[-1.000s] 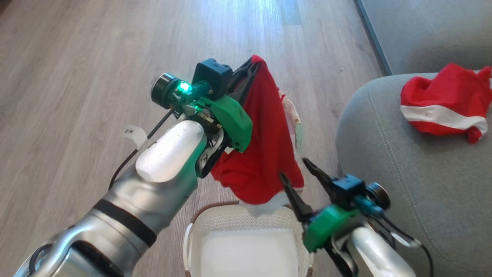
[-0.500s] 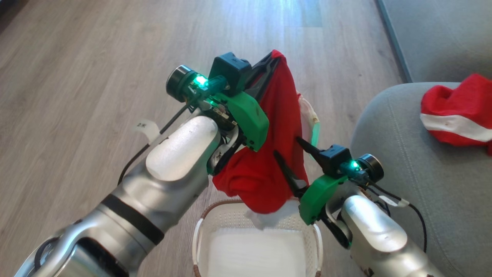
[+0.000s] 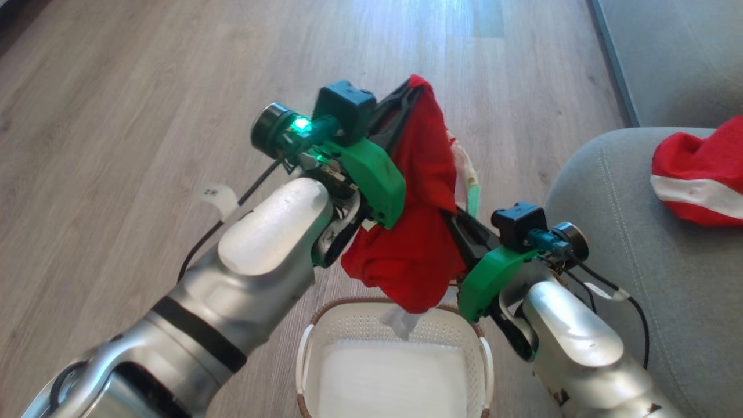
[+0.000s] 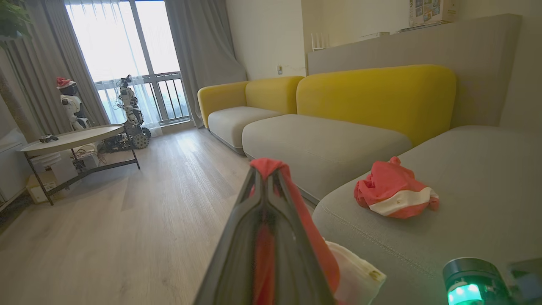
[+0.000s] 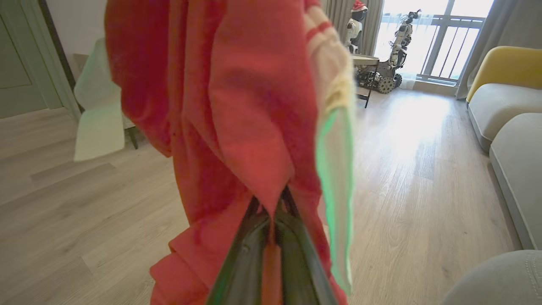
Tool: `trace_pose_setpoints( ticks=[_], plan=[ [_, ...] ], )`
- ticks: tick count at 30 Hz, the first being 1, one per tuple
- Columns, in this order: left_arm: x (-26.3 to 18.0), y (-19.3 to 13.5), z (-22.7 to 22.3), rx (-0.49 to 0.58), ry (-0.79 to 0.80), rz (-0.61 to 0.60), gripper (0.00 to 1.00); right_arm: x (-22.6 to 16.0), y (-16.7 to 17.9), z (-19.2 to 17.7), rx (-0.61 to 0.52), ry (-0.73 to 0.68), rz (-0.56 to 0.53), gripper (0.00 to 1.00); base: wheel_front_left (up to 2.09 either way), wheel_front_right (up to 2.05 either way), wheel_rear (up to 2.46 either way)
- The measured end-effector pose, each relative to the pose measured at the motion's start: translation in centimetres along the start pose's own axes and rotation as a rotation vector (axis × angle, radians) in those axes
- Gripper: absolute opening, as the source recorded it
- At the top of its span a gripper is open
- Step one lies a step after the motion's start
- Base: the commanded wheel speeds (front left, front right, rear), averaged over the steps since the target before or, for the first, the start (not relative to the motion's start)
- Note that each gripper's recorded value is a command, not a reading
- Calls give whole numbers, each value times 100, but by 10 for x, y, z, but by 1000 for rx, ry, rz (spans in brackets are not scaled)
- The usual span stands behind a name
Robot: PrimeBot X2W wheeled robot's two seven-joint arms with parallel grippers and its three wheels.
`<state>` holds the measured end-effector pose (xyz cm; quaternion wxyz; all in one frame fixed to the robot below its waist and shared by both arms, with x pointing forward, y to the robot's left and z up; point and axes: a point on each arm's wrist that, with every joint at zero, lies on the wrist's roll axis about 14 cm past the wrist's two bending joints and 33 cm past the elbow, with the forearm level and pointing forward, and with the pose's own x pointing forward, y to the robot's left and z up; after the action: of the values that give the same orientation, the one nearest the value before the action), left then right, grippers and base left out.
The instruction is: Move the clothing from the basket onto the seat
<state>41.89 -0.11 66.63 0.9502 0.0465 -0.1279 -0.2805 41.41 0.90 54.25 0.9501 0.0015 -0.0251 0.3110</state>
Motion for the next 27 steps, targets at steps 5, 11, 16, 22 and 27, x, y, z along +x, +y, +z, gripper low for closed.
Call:
trace_pose_setpoints(
  ticks=[5,11,16,22,27],
  plan=[
    [-1,5,-18,-34,33,19,100,-4,-17,11,6,-39,-50,0,0,0,0],
    [-3,-2,-44,-77,60,10,100,-9,-55,39,-32,-110,-151,0,0,0,0],
    [-4,-29,-71,-126,109,-56,100,-25,-91,55,-82,-147,-256,0,0,0,0],
    [-6,-72,-98,-188,159,-157,100,-60,-138,67,-138,-174,-398,0,0,0,0],
    [3,-114,-102,-217,161,-264,100,-105,-181,75,-182,-179,-534,0,0,0,0]
  ],
)
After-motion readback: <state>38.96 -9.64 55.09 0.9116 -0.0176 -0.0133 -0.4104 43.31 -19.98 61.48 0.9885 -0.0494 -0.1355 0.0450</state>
